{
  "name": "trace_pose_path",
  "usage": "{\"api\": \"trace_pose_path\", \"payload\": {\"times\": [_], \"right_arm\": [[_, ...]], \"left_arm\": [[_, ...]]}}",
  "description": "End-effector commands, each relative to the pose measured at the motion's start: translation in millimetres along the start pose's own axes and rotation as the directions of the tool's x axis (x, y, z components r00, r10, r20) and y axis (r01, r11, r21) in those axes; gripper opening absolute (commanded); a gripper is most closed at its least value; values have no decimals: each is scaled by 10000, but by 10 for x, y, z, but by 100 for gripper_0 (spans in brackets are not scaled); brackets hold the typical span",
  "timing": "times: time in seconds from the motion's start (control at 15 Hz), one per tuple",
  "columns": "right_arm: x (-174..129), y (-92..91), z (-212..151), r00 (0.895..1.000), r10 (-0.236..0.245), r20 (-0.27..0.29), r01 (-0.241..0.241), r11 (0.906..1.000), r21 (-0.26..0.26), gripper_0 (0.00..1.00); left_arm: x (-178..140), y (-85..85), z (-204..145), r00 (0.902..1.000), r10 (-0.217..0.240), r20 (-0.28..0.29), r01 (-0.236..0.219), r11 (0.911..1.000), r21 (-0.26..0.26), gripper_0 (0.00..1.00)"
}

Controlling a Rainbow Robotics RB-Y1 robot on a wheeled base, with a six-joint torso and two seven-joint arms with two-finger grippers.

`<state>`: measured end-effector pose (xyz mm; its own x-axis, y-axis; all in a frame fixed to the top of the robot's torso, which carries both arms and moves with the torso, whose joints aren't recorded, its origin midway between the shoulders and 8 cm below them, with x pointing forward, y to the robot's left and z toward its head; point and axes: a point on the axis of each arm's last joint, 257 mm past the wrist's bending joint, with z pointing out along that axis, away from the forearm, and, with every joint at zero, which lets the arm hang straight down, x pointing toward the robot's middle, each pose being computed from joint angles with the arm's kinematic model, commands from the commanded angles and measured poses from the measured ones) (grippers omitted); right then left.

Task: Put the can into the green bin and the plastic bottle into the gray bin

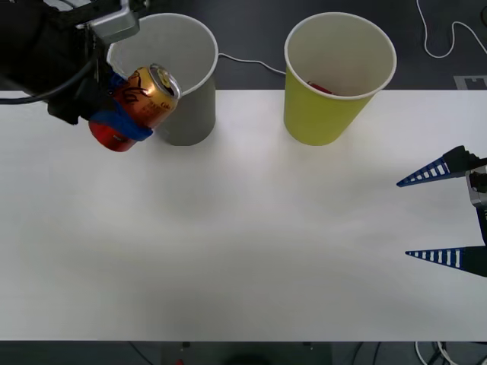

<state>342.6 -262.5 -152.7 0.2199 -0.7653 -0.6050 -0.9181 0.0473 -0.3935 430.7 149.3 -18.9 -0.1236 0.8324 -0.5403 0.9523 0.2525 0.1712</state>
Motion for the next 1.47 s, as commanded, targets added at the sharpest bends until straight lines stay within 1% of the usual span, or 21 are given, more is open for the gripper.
{"api": "trace_pose_path", "payload": {"times": [0.07,0.2,0.33,0.6,0.8,0.87,0.93,1.13,1.27,1.33,1.4,1.47], "right_arm": [[0,0,0,10000,0,0,0,10000,0,100],[0,0,0,10000,0,0,0,10000,0,100],[0,0,0,10000,0,0,0,10000,0,100],[0,0,0,10000,0,0,0,10000,0,100],[0,0,0,10000,0,0,0,10000,0,100],[0,0,0,10000,0,0,0,10000,0,100],[0,0,0,10000,0,0,0,10000,0,100],[0,0,0,10000,0,0,0,10000,0,100],[0,0,0,10000,0,0,0,10000,0,100],[0,0,0,10000,0,0,0,10000,0,100],[0,0,0,10000,0,0,0,10000,0,100],[0,0,0,10000,0,0,0,10000,0,100]], "left_arm": [[-387,65,-40,9995,-107,-299,104,9999,-74,0],[-679,108,-24,9990,-255,-379,249,9996,-151,0],[-984,232,-25,9983,-439,-393,432,9989,-177,0],[-1533,361,63,9964,-526,-665,499,9979,-416,0],[-1977,450,236,9940,-979,-485,937,9922,-817,0],[-2105,469,315,9938,-1037,-400,997,9908,-911,0],[-2223,513,406,9928,-1155,-303,1117,9881,-1059,0],[-2539,615,646,9928,-1197,-27,1176,9790,-1664,0],[-2751,658,834,9870,-1577,320,1609,9675,-1952,0],[-2835,676,950,9846,-1685,470,1746,9625,-2078,0],[-2900,659,1040,9835,-1719,564,1800,9609,-2102,0],[-2962,675,1091,9809,-1786,773,1913,9578,-2148,0]]}}
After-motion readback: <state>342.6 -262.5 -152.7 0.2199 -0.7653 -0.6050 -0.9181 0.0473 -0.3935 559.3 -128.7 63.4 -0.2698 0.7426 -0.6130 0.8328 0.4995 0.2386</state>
